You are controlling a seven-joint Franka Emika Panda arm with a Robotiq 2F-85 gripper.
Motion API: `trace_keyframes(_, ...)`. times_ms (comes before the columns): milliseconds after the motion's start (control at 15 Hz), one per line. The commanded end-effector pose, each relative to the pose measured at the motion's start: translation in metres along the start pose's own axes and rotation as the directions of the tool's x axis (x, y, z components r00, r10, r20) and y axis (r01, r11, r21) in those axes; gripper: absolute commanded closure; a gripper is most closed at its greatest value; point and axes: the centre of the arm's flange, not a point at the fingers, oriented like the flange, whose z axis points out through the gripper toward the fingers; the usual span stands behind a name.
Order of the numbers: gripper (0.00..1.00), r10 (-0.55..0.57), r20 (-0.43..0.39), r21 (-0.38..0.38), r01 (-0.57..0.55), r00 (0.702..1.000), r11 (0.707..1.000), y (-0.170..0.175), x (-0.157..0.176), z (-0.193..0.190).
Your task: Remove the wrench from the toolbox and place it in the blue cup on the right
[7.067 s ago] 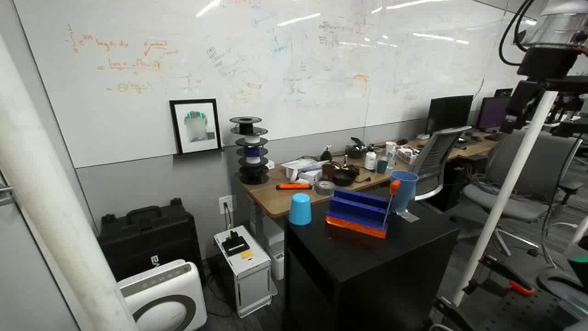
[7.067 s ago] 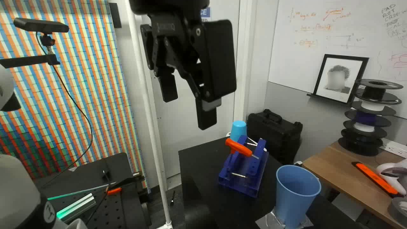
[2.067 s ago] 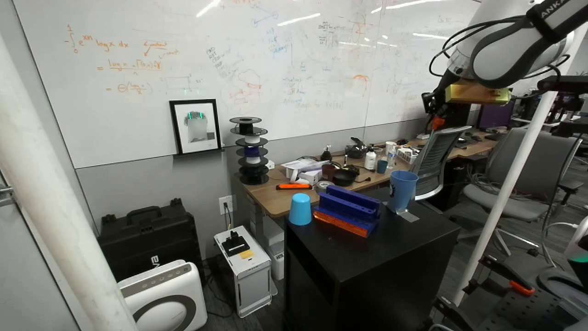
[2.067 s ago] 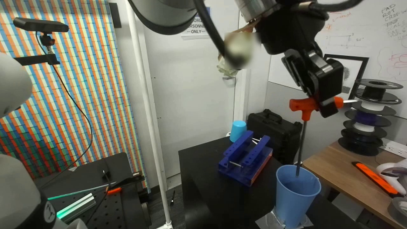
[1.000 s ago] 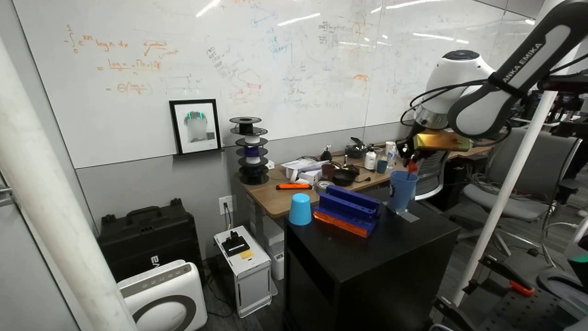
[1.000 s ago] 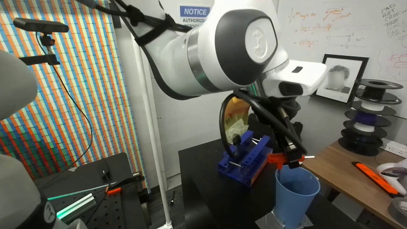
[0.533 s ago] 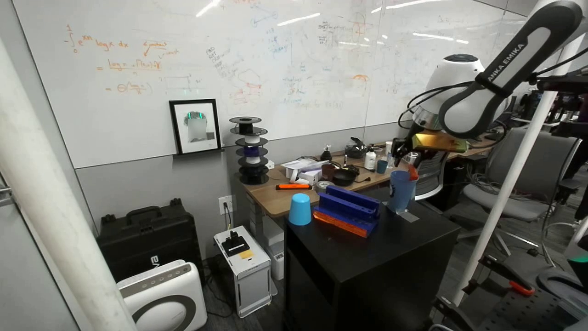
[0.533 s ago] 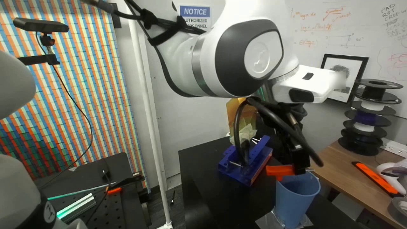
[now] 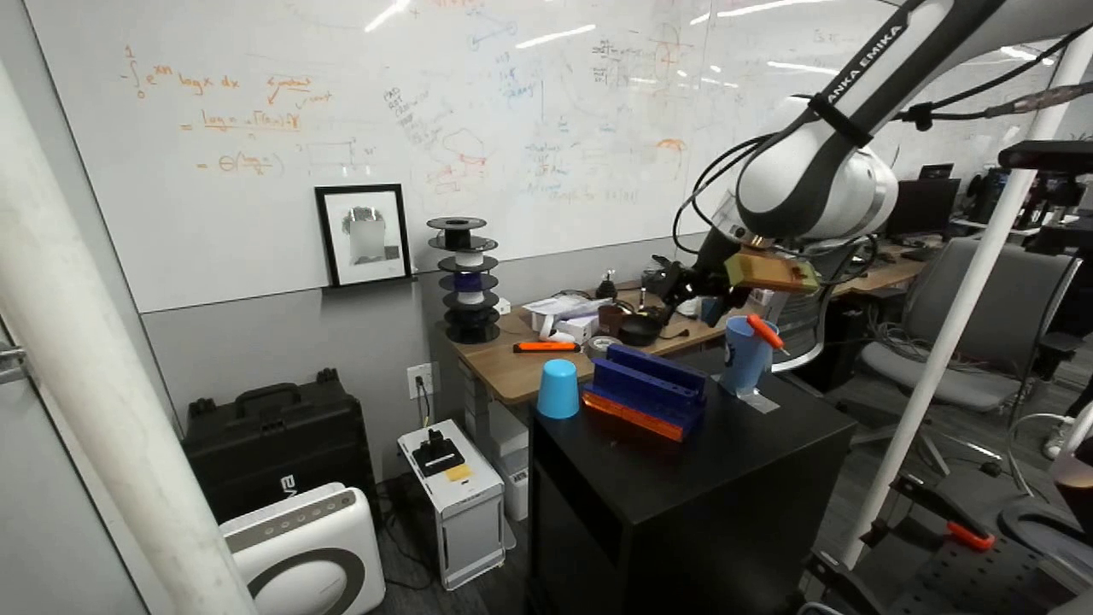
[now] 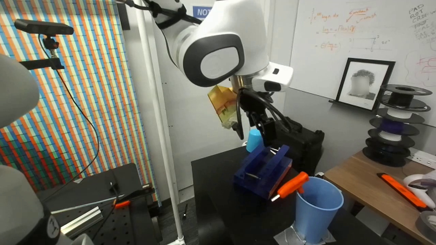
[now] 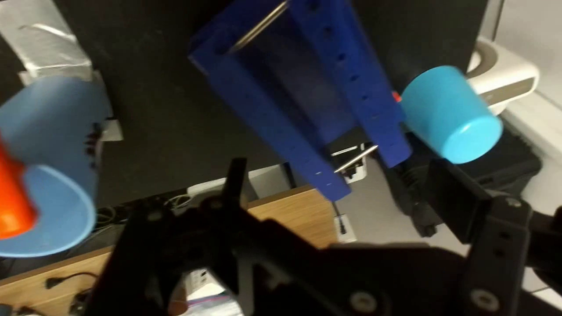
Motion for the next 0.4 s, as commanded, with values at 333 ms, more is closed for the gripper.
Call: trace_keyframes(333, 0.0, -0.211, 0.171, 0.208, 0.175, 0.962, 0.962, -0.064, -0.022, -0.008)
